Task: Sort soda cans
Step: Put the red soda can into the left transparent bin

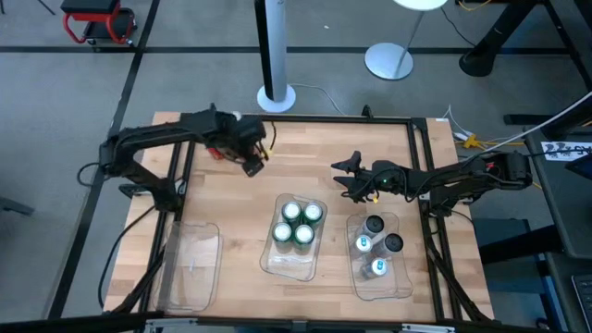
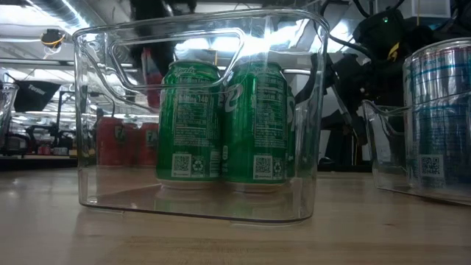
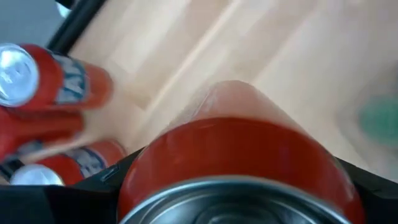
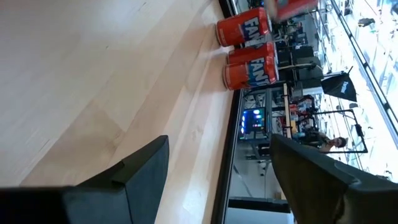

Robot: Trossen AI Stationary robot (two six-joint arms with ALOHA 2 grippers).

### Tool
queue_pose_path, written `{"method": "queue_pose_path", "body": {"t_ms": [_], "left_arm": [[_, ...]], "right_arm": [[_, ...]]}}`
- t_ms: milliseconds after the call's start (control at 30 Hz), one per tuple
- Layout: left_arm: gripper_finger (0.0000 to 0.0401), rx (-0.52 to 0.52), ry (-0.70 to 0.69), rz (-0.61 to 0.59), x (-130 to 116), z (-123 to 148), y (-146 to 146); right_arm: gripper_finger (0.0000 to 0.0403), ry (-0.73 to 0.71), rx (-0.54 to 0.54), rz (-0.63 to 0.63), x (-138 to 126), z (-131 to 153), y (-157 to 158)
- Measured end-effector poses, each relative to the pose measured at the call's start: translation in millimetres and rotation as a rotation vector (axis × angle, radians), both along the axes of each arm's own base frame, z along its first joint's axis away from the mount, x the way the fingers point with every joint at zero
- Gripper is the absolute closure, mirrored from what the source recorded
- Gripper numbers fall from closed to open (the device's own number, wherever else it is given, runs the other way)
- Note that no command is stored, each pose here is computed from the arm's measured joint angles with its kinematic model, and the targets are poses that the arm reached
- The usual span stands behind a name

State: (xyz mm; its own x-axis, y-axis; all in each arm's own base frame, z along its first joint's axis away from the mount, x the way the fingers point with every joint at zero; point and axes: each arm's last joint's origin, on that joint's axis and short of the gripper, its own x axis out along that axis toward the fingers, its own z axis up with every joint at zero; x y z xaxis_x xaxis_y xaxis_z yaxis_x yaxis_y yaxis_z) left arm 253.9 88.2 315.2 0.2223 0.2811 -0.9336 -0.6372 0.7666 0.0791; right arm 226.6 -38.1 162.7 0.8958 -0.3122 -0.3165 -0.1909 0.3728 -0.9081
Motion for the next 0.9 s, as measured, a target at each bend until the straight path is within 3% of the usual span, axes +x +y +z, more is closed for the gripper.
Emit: {"method": "queue_pose_path", "body": {"t_ms": [200,467,900], "left_arm": [[0.0101,-0.051,-0.053,0.011,-6,19,-50],[0.0101,-0.134,-0.002,0.099,-26,23,-111],[0.0101,-0.231,-0.007,0.262,-79,34,-181]], "right_arm": [[0.0125,0.017,-0.016,0.006,0,-1,0],[0.0125,0.024,-0.015,0.006,-1,-2,0],[0.0125,0.03,-0.018,-0.002,-1,-2,0]]}}
